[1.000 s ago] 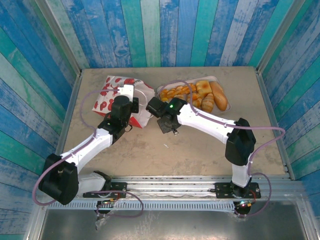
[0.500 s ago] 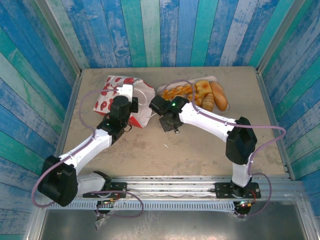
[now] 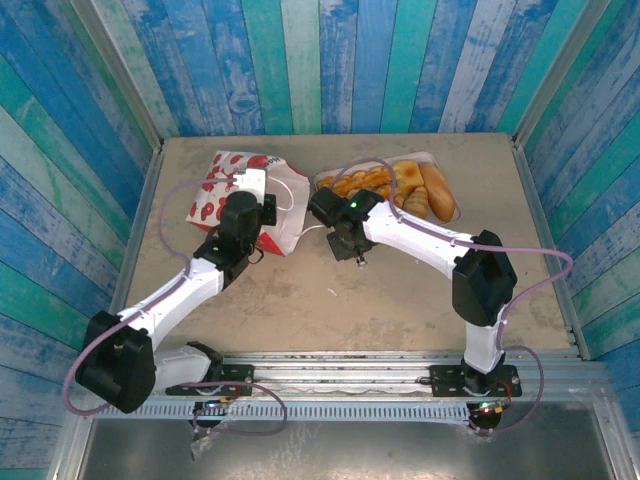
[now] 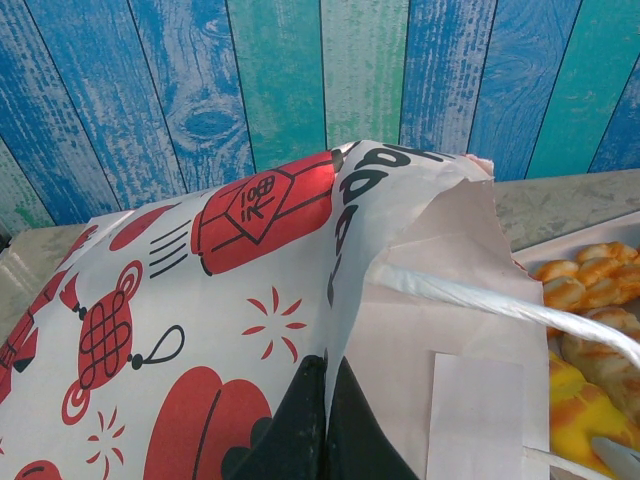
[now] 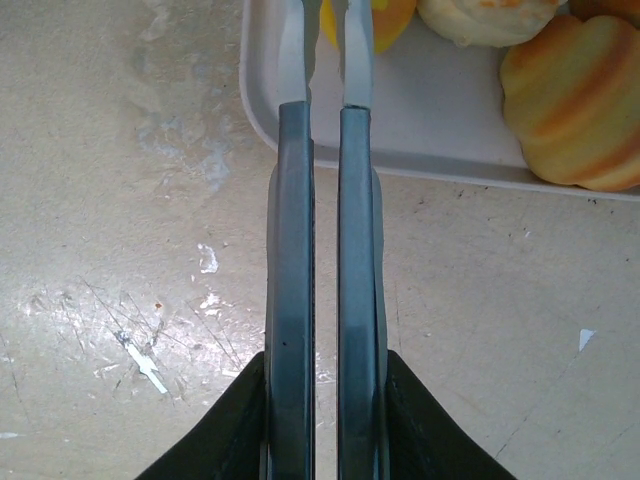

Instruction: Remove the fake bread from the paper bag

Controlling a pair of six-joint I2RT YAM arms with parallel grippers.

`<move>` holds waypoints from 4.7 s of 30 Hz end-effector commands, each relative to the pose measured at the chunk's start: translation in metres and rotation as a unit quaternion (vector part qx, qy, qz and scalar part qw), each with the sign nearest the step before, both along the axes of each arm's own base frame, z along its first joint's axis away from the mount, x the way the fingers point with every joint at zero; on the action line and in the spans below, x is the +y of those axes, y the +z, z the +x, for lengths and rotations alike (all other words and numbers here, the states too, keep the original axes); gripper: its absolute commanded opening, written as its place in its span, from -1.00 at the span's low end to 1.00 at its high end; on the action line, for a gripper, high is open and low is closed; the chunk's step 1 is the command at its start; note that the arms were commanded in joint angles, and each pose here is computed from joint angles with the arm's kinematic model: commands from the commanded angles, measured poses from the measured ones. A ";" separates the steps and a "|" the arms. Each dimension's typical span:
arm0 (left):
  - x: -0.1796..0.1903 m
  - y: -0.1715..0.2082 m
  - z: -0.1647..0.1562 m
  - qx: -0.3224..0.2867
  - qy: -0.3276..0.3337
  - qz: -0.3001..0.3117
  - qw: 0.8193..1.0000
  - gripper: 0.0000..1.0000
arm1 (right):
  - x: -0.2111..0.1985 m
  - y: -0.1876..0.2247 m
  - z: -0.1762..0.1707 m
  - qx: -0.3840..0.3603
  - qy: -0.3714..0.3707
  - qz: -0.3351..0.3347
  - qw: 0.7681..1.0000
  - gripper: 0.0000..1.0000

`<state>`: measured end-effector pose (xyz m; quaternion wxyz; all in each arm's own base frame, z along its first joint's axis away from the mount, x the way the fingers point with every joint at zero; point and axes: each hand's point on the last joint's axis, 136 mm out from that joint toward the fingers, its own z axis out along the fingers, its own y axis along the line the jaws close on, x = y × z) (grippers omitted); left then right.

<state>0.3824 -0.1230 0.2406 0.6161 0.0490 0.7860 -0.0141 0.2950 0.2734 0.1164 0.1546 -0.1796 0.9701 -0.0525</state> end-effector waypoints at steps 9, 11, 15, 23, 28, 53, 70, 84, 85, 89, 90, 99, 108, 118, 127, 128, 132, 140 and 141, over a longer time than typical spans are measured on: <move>0.010 0.039 -0.003 -0.041 0.017 -0.040 0.998 -1.00 | 0.001 0.035 -0.012 -0.004 0.019 0.046 0.999 -0.41; 0.014 0.043 -0.003 -0.038 0.026 -0.053 0.997 -1.00 | 0.002 0.046 -0.016 -0.008 0.024 0.064 0.998 -0.40; 0.021 0.058 -0.003 -0.036 0.042 -0.083 0.995 -1.00 | -0.004 0.062 -0.022 -0.018 0.023 0.086 0.996 -0.39; 0.025 0.091 -0.001 -0.019 0.025 -0.209 0.977 -1.00 | -0.050 0.079 -0.025 -0.046 -0.033 0.104 0.993 -0.40; 0.026 0.091 0.013 0.021 -0.024 -0.330 0.944 -1.00 | -0.071 0.090 -0.036 -0.063 -0.055 0.137 0.987 -0.40; 0.030 0.002 0.123 0.172 -0.033 -0.491 0.853 -0.84 | -0.103 0.074 -0.062 -0.047 -0.097 0.164 0.981 -0.34; 0.035 0.032 0.092 0.175 -0.034 -0.462 0.869 0.88 | -0.096 0.078 -0.061 -0.052 -0.089 0.189 0.976 -0.35; 0.029 0.029 0.082 0.205 -0.059 -0.411 0.886 0.88 | -0.093 0.080 -0.057 -0.065 -0.085 0.197 0.975 -0.35; 0.029 0.030 0.081 0.204 -0.062 -0.406 0.889 0.88 | -0.094 0.078 -0.057 -0.063 -0.086 0.193 0.975 -0.35; 0.024 0.035 0.080 0.206 -0.080 -0.390 0.894 0.87 | -0.092 0.069 -0.055 -0.056 -0.088 0.187 0.977 -0.36; 0.022 0.034 0.080 0.209 -0.082 -0.384 0.896 0.88 | -0.091 0.068 -0.055 -0.053 -0.087 0.188 0.977 -0.36; 0.012 0.051 0.070 0.198 -0.092 -0.339 0.915 0.88 | -0.094 0.059 -0.054 -0.053 -0.096 0.180 0.977 -0.36; 0.022 0.061 0.028 0.192 -0.076 -0.328 0.922 0.88 | -0.127 0.040 -0.075 -0.059 -0.136 0.149 0.978 -0.36; 0.035 0.092 -0.038 0.140 -0.068 -0.326 0.933 0.87 | -0.159 0.003 -0.109 -0.038 -0.181 0.135 0.974 -0.31; 0.071 0.107 -0.070 0.045 0.004 -0.312 0.949 0.87 | -0.144 -0.029 -0.103 -0.020 -0.163 0.137 0.977 -0.22; 0.075 0.104 -0.071 0.038 0.011 -0.311 0.950 0.88 | -0.142 -0.033 -0.102 -0.015 -0.161 0.134 0.978 -0.19; 0.088 0.093 -0.074 0.012 0.045 -0.312 0.949 0.87 | -0.137 -0.052 -0.100 0.006 -0.157 0.119 0.980 -0.14; 0.127 0.069 -0.083 -0.045 0.141 -0.312 0.938 0.88 | -0.141 -0.084 -0.103 0.045 -0.171 0.071 0.982 0.05; 0.131 0.066 -0.084 -0.051 0.153 -0.312 0.936 0.88 | -0.141 -0.085 -0.102 0.044 -0.172 0.068 0.982 0.07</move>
